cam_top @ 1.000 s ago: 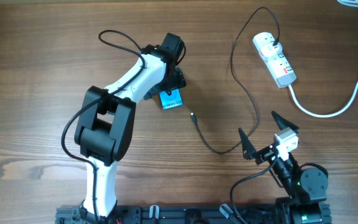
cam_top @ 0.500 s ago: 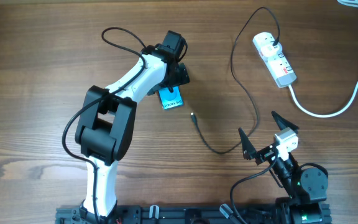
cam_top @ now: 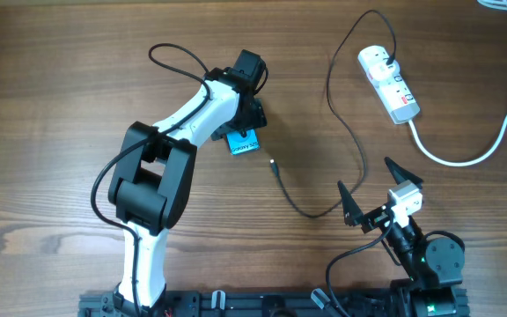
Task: Plug charger to phone and switch on socket
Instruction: 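Lower the left gripper and close it on the phone's top edge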
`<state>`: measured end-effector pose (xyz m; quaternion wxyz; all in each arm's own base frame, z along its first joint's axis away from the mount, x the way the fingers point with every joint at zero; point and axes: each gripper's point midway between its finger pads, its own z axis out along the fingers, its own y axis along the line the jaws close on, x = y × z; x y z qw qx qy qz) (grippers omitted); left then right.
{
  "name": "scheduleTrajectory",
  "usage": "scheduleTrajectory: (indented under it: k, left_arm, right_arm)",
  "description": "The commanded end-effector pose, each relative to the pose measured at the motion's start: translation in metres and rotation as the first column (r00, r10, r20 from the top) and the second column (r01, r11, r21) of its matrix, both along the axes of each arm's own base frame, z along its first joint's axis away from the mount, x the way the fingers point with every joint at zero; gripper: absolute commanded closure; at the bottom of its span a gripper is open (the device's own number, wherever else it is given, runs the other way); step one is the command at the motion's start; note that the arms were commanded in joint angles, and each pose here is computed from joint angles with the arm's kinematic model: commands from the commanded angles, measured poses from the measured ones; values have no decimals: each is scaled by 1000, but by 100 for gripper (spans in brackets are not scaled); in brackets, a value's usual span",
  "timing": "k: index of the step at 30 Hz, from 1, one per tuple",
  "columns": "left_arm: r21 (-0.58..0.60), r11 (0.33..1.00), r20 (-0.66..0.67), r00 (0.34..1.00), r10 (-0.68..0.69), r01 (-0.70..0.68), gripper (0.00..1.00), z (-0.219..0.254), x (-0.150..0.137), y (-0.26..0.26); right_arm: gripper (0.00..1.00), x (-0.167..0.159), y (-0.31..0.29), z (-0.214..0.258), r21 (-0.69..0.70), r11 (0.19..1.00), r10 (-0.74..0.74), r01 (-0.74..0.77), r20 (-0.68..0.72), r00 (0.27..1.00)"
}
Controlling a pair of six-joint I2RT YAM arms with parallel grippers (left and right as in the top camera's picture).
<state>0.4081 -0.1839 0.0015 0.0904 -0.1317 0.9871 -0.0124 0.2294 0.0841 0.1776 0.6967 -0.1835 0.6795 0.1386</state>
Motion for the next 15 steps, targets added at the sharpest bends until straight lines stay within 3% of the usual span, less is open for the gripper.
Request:
scheduleTrajectory:
  k: [1, 7, 15]
  left_arm:
    - [51, 999, 11, 1000, 6, -6, 6, -9, 1, 8]
    - [45, 999, 28, 1000, 6, -8, 5, -9, 5, 7]
    - [71, 997, -84, 996, -7, 13, 19, -12, -21, 15]
  right_arm:
    - [0, 1, -1, 1, 13, 1000, -9, 9, -1, 1000]
    - [0, 1, -1, 1, 13, 1000, -9, 9, -2, 1000]
    - [0, 1, -1, 1, 13, 1000, -9, 9, -2, 1000]
